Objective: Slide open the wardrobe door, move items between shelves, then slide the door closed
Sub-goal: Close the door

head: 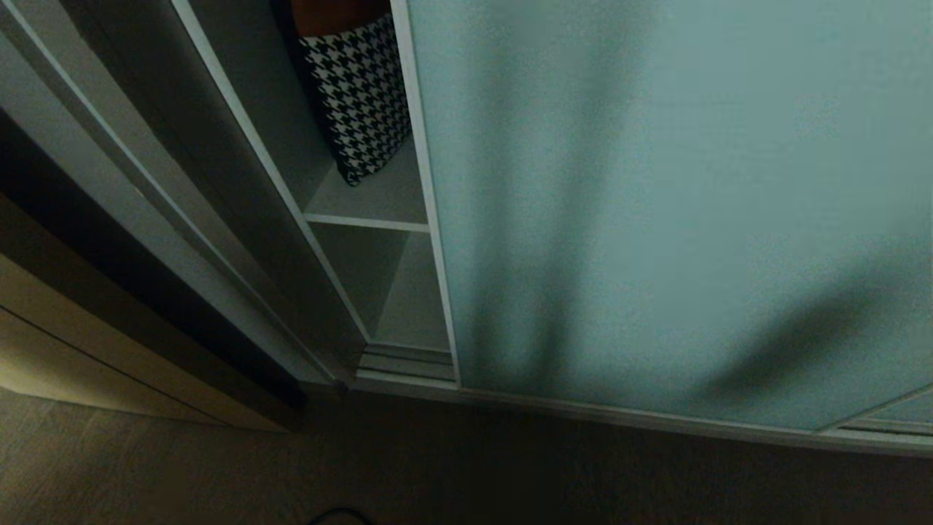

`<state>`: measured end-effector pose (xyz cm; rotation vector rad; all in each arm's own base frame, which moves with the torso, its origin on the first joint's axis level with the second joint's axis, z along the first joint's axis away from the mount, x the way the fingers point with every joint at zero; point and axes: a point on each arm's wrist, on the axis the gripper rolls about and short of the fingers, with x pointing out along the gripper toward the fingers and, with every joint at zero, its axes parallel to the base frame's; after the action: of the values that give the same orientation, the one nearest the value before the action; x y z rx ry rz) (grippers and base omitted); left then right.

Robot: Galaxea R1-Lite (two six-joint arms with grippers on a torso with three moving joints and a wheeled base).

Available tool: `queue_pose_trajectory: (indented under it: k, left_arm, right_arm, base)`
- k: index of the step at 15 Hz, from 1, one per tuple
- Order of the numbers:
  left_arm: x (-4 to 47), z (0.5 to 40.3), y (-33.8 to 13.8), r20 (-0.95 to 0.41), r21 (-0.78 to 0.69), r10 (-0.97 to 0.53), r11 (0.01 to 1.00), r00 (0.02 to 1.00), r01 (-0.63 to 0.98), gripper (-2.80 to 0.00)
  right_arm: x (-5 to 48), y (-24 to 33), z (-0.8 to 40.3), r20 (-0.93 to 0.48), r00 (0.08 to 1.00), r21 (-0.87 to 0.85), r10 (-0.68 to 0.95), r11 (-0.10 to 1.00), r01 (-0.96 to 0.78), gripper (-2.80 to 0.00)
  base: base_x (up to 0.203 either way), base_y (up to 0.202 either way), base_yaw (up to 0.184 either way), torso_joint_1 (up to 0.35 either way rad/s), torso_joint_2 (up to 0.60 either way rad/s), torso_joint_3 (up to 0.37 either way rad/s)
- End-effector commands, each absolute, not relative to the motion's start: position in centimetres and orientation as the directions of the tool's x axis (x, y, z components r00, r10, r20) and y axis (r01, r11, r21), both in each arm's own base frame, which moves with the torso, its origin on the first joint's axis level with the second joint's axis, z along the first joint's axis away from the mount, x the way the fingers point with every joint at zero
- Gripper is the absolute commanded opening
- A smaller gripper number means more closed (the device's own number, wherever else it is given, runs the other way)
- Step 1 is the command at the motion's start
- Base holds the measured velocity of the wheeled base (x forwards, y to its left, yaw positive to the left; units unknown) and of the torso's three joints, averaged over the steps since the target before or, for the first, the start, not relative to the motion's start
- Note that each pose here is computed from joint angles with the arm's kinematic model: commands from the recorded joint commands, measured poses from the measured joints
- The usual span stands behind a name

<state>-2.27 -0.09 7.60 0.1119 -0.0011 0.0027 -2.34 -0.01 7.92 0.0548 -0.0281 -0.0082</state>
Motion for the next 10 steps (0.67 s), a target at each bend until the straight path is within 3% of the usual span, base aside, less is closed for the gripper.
queue_pose_trajectory:
  k: [1,5,7,10]
  left_arm:
    - [-2.4,8.5,-0.1,0.057,0.062,0.013,0.998,0.998,-0.017,-2.8]
    - [-6.5,18.6,-0.2,0.34,0.051,0.001,0.998,0.941,-0.02,-2.8]
    - [-6.3,24.2,-0.2,0.335,0.063,-0.053,0.997,0.941,0.034,-2.8]
    - [-1.2,32.3,-0.4,0.252,0.044,-0.194,0.981,0.948,0.189,-2.8]
  right_arm:
    - [-2.3,0.0,7.9,0.028,1.0,0.055,-0.009,0.998,0.008,-2.8]
    - [-2.3,0.0,7.9,0.028,1.0,0.055,-0.008,0.998,0.006,-2.8]
    - [-2.3,0.0,7.9,0.028,1.0,0.055,-0.009,0.998,0.008,-2.8]
    - [-2.3,0.0,7.9,0.028,1.0,0.054,-0.009,0.999,0.008,-2.8]
  base:
    - [0.0,0.0,0.0,0.0,0.0,0.0]
    - [0.0,0.0,0.0,0.0,0.0,0.0]
    - [0.0,0.0,0.0,0.0,0.0,0.0]
    - [0.0,0.0,0.0,0.0,0.0,0.0]
